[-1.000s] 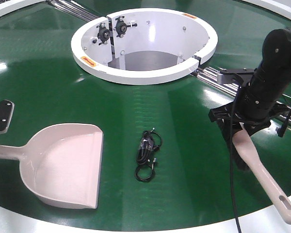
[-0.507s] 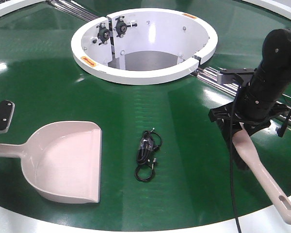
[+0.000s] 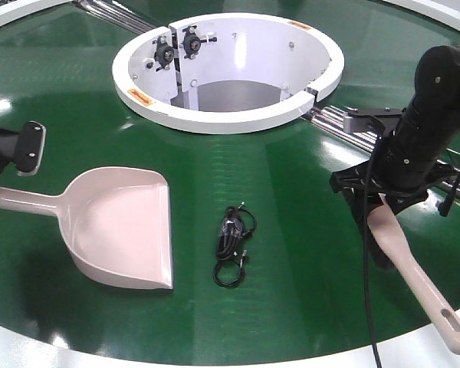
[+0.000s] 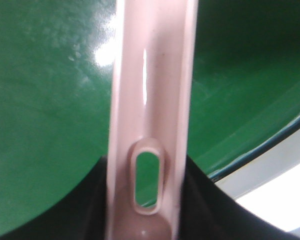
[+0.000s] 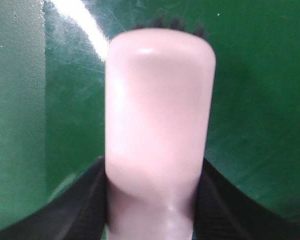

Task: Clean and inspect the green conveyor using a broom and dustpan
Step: 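Slide the dustpan with the left gripper up against the black cables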

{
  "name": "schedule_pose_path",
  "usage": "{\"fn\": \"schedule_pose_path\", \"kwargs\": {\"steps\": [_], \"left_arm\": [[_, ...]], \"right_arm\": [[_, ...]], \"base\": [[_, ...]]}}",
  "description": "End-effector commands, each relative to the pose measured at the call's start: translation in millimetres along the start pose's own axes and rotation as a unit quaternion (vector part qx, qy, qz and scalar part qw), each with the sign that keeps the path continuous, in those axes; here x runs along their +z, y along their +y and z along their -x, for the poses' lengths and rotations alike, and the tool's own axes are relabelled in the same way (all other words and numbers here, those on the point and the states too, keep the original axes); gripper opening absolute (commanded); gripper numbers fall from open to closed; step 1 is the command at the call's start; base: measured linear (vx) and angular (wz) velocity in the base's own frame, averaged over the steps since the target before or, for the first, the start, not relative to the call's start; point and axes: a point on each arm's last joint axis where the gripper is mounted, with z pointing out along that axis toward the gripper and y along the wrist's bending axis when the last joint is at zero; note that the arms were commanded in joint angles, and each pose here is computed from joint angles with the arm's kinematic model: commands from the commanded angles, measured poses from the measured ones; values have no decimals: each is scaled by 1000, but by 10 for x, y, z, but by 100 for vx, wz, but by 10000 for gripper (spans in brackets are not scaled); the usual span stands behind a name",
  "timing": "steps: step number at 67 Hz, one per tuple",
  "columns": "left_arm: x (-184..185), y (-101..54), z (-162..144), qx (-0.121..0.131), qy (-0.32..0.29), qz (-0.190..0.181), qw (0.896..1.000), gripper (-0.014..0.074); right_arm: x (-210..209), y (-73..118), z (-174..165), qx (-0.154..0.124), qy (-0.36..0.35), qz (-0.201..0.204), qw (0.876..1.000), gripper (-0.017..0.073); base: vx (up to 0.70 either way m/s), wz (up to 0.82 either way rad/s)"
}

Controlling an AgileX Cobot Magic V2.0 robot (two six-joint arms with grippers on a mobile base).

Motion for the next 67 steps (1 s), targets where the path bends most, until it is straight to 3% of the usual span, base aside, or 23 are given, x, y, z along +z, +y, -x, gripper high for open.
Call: {"fn": "schedule_pose_path", "kwargs": {"steps": [1, 35, 67], "left_arm": [[-250, -43, 86, -11, -14, 21, 1000, -8], [-336, -133, 538, 40, -15, 34, 999, -8], [-215, -208, 966, 76, -17, 16, 997, -6]], "right_arm": [[-252, 22, -82, -7, -8, 1, 1000, -3], [-252, 22, -82, -7, -8, 1, 1000, -3], [-252, 22, -82, -7, -8, 1, 1000, -3]], "base": [[0, 0], [0, 0], [0, 0]]}}
